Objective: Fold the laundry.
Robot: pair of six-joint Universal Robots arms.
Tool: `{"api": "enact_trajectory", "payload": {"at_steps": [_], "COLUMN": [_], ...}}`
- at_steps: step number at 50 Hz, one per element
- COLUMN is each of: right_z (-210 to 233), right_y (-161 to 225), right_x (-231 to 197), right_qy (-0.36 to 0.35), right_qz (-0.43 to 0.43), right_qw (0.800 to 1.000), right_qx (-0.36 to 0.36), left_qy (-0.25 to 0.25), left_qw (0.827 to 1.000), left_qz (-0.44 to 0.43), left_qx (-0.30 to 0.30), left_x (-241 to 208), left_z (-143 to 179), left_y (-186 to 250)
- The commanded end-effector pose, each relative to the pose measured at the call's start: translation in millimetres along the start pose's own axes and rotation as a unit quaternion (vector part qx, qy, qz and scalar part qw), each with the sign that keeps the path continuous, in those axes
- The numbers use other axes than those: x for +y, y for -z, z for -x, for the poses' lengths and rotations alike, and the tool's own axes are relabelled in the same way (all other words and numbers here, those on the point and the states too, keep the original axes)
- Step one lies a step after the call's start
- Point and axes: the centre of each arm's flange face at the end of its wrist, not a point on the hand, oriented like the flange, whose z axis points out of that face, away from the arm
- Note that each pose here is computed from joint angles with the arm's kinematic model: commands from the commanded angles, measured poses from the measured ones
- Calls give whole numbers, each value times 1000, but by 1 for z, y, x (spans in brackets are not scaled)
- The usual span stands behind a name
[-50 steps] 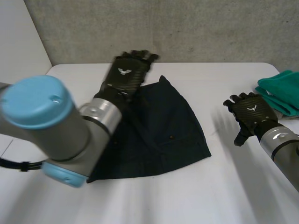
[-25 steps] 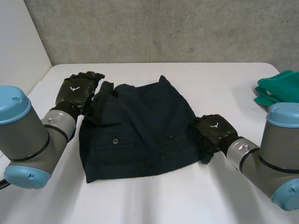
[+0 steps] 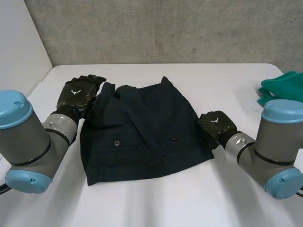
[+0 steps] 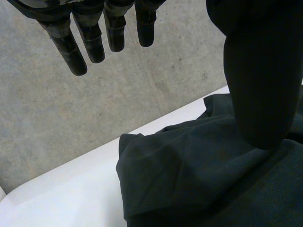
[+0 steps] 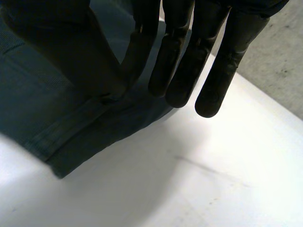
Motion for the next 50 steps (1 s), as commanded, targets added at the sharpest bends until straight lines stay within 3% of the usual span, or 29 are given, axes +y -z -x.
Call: {"api": "enact_trajectory", "payload": {"at_steps": [1, 15, 50], "right_z": [-1, 11, 4], "right_y": [9, 15, -13], "right_x": [-6, 2, 12], "right_qy": [1, -15, -2], "right_qz": [5, 25, 9], "right_qw": [1000, 999, 1000], "right_qx": [-4, -35, -25], "left_qy": [0, 1, 1], "left_qw": [1000, 1000, 1000], "left_qz": [0, 3, 9], "left_qx": [-5, -5, -4], "left_x": [1, 2, 5], "left_z": [4, 3, 3], "left_y": [-2, -1, 1]}}
